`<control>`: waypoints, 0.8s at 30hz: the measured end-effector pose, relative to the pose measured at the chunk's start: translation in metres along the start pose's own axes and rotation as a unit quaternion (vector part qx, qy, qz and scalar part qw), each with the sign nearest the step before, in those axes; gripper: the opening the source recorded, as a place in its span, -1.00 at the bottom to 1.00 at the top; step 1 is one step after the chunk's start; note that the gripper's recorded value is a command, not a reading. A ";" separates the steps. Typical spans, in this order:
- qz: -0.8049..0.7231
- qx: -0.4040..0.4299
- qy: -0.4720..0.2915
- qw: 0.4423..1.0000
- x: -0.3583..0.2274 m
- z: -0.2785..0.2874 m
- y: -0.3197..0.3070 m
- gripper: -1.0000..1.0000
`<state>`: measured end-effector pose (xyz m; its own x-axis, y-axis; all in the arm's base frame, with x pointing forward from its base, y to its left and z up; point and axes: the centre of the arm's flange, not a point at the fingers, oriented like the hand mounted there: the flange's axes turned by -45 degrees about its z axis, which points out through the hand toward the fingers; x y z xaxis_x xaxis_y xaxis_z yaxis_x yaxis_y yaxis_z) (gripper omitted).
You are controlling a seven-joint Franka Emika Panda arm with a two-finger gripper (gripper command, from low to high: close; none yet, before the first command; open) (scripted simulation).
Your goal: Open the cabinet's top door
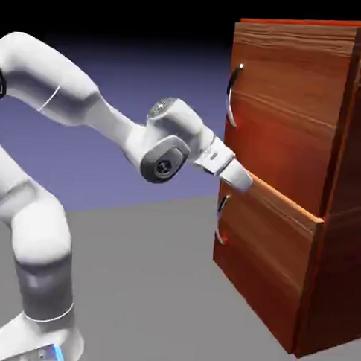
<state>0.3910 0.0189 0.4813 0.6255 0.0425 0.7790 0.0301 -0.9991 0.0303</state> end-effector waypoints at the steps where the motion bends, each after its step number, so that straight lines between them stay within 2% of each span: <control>1: 0.002 -0.002 0.018 1.000 0.007 -0.005 -0.005 0.00; 12: 0.015 -0.017 0.197 0.980 0.055 -0.055 -0.073 0.00; 22: 0.027 -0.030 0.328 0.944 0.057 -0.083 -0.143 0.00; 24: 0.027 -0.031 0.331 0.943 0.056 -0.084 -0.146 0.00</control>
<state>0.3566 0.1664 0.5732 0.0000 0.0000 1.0000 -0.0458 -0.9989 0.0000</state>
